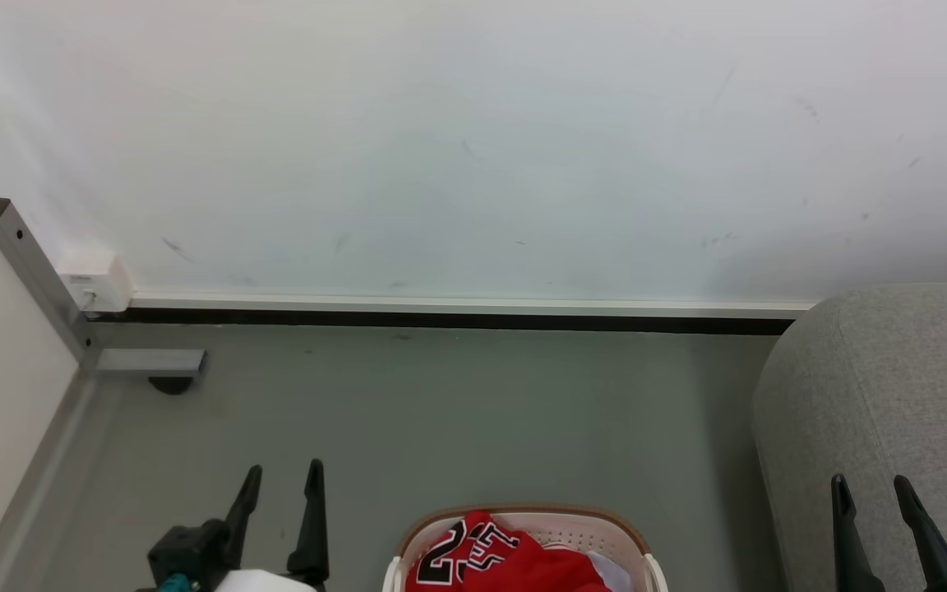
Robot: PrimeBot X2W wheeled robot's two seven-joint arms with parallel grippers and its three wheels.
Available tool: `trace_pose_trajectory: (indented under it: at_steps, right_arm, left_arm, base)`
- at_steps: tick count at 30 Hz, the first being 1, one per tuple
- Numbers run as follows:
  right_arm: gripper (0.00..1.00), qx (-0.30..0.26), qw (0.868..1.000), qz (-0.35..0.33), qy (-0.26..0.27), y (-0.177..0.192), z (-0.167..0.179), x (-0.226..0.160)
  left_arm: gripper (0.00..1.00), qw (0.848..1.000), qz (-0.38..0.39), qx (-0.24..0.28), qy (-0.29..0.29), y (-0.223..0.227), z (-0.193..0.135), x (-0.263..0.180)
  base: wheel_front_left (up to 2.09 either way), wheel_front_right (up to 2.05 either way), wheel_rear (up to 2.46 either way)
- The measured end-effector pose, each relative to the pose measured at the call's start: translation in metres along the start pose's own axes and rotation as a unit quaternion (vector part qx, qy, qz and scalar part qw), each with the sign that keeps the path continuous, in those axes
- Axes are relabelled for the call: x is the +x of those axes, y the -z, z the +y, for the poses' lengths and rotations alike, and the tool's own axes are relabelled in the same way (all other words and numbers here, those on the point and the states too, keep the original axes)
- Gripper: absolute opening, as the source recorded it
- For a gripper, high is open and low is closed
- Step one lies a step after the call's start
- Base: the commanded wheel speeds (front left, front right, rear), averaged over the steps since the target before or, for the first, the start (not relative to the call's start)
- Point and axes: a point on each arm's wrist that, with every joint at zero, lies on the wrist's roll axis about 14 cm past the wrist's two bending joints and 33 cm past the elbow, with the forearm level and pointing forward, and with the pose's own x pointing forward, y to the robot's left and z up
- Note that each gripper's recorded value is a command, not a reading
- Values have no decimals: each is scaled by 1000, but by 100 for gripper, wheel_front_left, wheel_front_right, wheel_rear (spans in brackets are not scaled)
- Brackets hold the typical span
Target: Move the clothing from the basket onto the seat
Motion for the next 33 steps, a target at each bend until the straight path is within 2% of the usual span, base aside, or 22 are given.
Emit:
trace_pose_trajectory:
  at_steps: [24, 33]
  right_arm:
    - [100, -51, 999, 13, 1, 8, 1, -3]
    - [100, -48, 999, 15, -1, 10, 3, -3]
  left_arm:
    - [100, 996, -17, 78, 29, -1, -12, -5]
    - [100, 996, -14, 80, 31, 0, -11, -5]
  base:
    - [0, 0, 0]
    - [0, 0, 0]
